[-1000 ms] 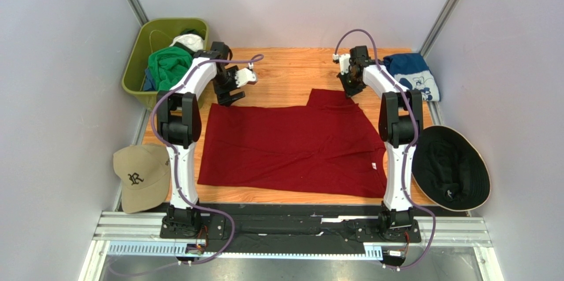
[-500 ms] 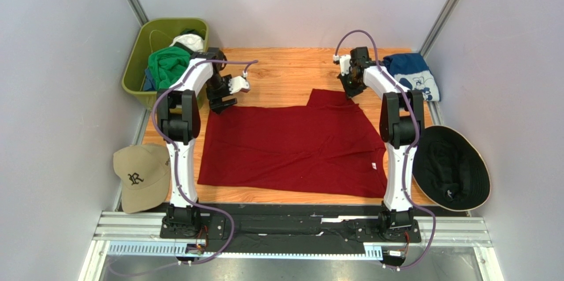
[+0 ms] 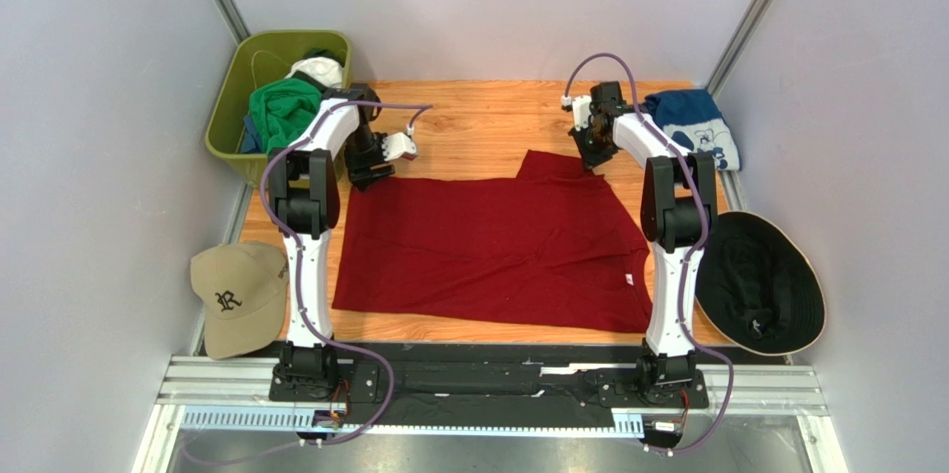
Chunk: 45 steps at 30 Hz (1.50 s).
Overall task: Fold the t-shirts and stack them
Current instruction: Fold the tshirt
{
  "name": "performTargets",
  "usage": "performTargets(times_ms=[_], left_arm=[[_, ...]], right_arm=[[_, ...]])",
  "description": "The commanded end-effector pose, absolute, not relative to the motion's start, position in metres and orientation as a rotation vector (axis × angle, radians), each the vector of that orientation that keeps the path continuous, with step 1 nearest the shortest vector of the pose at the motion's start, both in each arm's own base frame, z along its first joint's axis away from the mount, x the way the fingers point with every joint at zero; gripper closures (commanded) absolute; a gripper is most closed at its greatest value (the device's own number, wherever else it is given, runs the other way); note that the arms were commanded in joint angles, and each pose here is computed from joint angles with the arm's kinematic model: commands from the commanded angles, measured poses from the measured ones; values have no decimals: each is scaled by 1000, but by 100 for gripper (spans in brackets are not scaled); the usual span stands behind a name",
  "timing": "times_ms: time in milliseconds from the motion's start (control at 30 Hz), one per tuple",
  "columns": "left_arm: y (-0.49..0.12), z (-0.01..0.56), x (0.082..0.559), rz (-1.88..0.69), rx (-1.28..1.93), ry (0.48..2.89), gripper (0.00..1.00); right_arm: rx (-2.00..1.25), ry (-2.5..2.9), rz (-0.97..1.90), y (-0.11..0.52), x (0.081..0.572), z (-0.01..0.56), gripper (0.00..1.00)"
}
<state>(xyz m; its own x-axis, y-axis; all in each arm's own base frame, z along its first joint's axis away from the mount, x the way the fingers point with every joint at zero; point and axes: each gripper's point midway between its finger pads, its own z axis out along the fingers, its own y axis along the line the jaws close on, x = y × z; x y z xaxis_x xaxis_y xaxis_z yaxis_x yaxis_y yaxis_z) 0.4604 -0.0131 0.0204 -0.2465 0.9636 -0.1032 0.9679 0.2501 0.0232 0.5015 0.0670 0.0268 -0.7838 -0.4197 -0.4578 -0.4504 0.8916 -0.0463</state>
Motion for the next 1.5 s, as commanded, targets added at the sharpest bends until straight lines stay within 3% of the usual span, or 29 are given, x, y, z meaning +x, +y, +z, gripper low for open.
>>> performTargets(times_ms=[0,167,333,400,900,1467], left_arm=[[-6,12,461,-72,1903,2413,51],[-7,8,459,-66,1880,2430,72],[-11,15,461,-29,1855,2422,83],[-15,21,465,14,1848,2399,100],[-27,69,469,232,1703,2346,100],[-28,86,410,326,1704,2407,100]], right_arm=[[-644,2548,83,65,503,48,100],[-646,2546,81,66,506,51,100],[-649,2539,50,65,507,56,100],[-648,2528,45,65,509,60,100],[-655,2414,34,72,491,133,100],[-744,2387,141,87,387,160,100]])
